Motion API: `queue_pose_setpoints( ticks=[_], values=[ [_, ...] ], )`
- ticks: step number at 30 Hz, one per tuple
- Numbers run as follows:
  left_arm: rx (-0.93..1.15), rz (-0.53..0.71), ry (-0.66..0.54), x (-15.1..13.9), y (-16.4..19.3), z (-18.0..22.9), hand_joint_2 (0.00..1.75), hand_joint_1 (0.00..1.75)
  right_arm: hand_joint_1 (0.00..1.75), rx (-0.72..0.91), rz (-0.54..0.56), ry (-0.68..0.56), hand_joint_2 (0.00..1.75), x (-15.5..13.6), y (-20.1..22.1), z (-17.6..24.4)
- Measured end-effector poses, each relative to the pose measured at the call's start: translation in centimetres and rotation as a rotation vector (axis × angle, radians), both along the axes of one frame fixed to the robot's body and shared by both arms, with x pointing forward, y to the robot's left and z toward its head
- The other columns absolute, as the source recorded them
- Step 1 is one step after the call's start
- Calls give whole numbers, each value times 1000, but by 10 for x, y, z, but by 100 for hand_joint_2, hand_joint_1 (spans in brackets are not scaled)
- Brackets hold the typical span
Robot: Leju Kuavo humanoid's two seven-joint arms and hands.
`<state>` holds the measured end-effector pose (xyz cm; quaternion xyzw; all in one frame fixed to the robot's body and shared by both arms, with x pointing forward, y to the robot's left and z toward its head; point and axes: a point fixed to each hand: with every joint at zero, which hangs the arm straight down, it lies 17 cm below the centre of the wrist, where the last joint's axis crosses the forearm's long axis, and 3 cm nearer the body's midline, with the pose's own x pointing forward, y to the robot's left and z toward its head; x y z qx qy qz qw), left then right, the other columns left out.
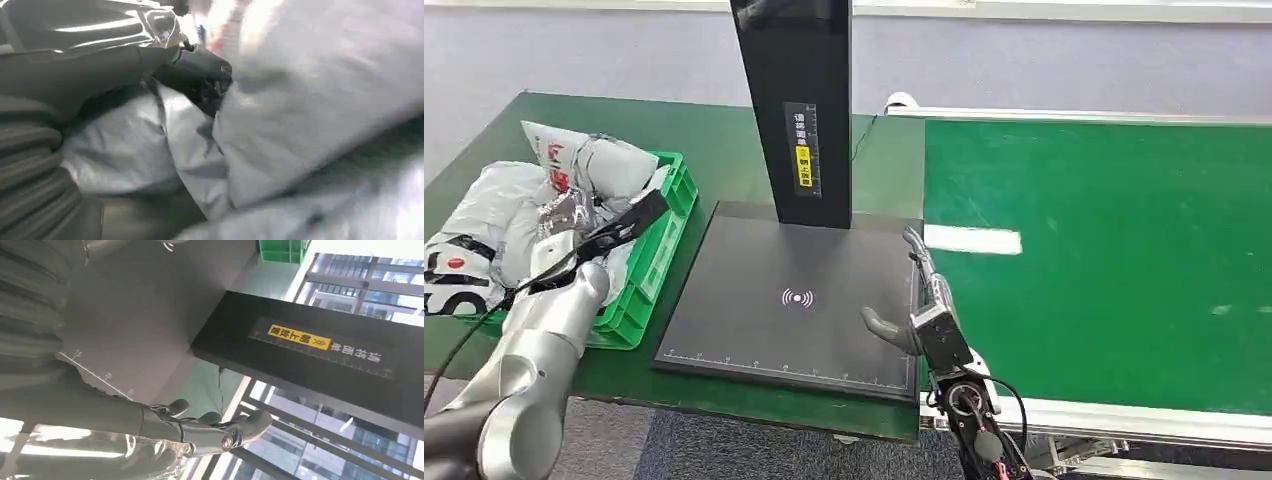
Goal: Moved the parcel from conveyor to table for the left to box.
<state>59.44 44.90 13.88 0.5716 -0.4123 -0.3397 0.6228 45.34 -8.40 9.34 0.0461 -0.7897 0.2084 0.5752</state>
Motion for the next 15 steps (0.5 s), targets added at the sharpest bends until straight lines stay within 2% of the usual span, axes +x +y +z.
queue_pose_setpoints(
  ticks=[6, 12, 15],
  values=[
    [3, -9, -393, -12, -3, 55, 0, 0, 0, 5, -7, 3, 175, -7, -1, -2],
    [5, -16, -435, -17, -6, 60, 0, 0, 0, 10, -9, -1, 175, -10, -1, -1],
    [-7, -86, -510, -21, -17, 75, 0, 0, 0, 10, -16, -1, 175, -10, -3, -1]
  ],
)
